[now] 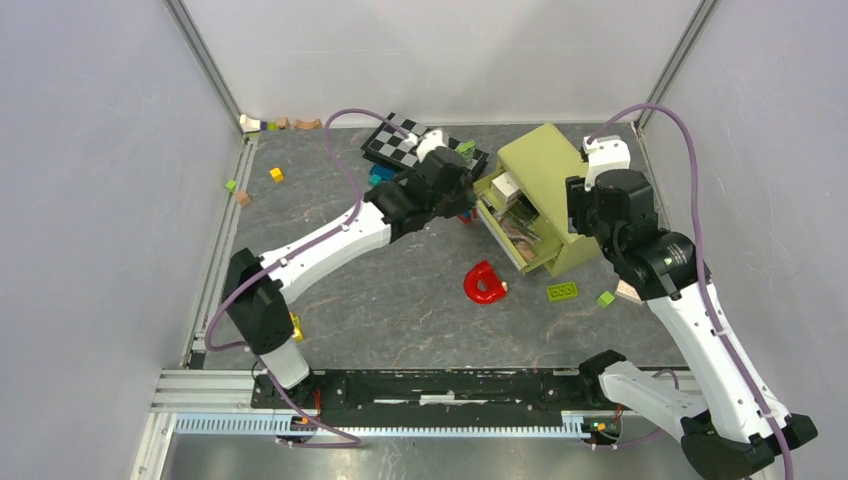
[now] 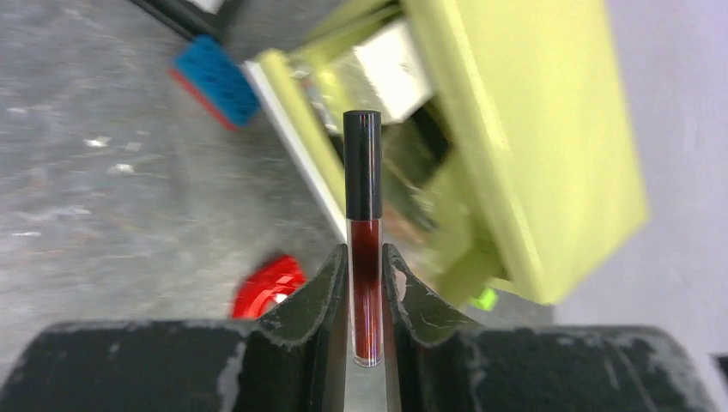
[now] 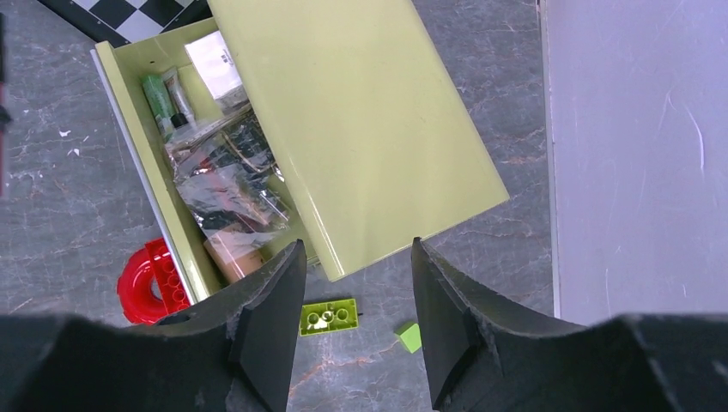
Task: Organize the makeup
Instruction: Place the makeup in the drawer.
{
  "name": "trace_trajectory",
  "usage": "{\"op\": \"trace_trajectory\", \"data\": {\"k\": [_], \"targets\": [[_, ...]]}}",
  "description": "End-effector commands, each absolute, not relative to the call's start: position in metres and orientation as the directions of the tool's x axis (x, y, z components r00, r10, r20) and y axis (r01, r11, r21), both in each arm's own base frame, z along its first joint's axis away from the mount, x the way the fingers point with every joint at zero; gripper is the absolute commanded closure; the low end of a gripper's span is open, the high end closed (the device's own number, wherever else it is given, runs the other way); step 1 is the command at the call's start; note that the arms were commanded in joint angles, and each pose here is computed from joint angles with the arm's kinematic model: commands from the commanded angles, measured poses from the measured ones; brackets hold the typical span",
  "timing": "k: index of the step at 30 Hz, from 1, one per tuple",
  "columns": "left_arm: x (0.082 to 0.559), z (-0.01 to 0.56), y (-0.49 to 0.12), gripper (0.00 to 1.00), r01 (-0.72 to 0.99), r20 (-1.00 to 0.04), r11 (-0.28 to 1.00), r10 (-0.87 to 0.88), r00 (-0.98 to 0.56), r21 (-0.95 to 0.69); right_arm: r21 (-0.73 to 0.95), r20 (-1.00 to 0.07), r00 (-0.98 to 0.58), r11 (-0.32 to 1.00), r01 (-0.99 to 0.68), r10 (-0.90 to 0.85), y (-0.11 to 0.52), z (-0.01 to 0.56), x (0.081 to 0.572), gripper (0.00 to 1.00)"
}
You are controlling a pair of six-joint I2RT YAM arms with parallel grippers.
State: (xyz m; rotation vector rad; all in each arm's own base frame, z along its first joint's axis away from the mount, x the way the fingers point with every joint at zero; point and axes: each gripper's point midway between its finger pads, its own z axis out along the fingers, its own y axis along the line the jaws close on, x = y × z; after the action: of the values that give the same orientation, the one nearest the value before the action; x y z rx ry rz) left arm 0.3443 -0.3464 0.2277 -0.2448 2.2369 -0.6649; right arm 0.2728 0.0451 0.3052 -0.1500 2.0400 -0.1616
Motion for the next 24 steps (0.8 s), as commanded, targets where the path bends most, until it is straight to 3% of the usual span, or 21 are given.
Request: {"op": "trace_trajectory", "data": {"k": [1, 13, 24], "targets": [[0.346, 0.261, -0.395, 0.98, -0.001, -0.564, 0.74, -0.514, -0.646, -0.673, -0.138, -0.908, -0.4, 0.99, -0.005, -0.128, 0.043, 0.324, 0.27, 0.45], [0.354, 0.218, -0.462, 0.98, -0.153, -0.425, 0.713, -0.561, -0.71, -0.685, -0.135, -0.913, -0.392, 0.991, 0.025, -0.114, 0.034, 0.33, 0.259, 0.43], [0.372, 0.178, -0.475, 0.98, -0.179, -0.464, 0.765, -0.539, -0.702, -0.618, -0.136, -0.915, -0.388, 0.99, 0.031, -0.114, 0.033, 0.336, 0.26, 0.42]]}}
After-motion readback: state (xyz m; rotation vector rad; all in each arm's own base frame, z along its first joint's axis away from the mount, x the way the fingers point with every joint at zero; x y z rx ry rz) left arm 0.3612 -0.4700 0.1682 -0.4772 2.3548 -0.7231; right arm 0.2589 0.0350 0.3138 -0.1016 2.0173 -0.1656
